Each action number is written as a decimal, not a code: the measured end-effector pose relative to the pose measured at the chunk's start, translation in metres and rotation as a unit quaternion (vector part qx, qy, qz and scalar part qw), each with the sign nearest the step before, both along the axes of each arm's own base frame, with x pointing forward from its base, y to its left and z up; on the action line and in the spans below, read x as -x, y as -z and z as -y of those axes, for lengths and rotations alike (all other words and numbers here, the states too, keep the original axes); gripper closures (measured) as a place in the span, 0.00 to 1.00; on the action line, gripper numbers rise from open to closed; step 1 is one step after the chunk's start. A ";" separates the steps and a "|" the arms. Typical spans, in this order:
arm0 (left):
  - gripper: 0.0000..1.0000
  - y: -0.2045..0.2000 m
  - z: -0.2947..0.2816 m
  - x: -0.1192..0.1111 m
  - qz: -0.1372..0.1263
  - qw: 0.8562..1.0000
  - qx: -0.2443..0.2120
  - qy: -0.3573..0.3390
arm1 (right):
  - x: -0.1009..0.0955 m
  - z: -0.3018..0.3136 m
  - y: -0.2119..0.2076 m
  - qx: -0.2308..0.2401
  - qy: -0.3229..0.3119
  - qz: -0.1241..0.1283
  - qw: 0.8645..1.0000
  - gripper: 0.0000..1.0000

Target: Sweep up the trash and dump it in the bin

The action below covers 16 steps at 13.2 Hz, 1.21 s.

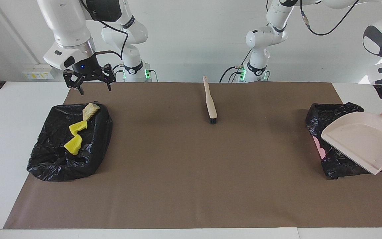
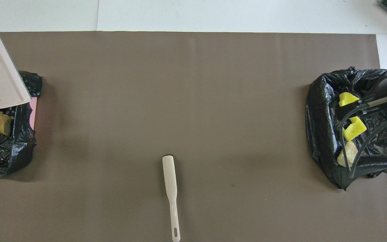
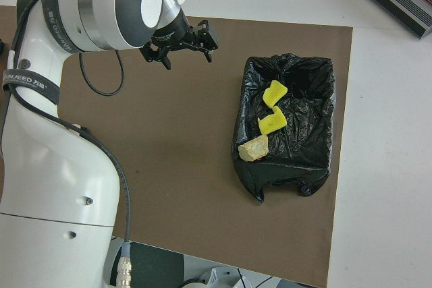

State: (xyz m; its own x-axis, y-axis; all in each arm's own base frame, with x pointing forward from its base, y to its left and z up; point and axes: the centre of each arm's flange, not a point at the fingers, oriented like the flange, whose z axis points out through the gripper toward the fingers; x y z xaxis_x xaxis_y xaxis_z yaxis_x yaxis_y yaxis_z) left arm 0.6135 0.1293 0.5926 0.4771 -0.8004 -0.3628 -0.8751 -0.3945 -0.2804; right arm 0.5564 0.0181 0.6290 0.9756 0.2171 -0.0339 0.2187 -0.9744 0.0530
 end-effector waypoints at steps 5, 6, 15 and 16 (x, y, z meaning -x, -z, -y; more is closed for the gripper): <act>0.69 0.021 0.124 0.009 0.061 0.957 0.160 -0.235 | 0.006 0.074 -0.001 -0.033 0.102 -0.011 0.994 0.00; 0.69 0.025 0.155 0.013 0.068 0.941 0.181 -0.279 | 0.006 0.074 -0.002 -0.034 0.120 -0.010 0.992 0.00; 0.69 0.160 0.463 0.060 0.076 0.858 0.299 -0.410 | 0.017 0.059 -0.013 -0.033 0.128 -0.016 0.991 0.00; 0.69 0.179 0.482 0.064 0.072 0.859 0.301 -0.409 | 0.017 0.058 -0.013 -0.033 0.127 -0.015 0.991 0.00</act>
State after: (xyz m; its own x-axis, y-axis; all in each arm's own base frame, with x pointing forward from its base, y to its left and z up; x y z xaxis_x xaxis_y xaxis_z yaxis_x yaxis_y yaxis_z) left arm 0.5494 -0.3529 0.4136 0.9741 -0.1982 0.1087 -0.2097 -0.9718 0.1077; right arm 0.5398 -0.0402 0.6415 0.9978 -0.0321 -0.0586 -0.0330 -0.9993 -0.0148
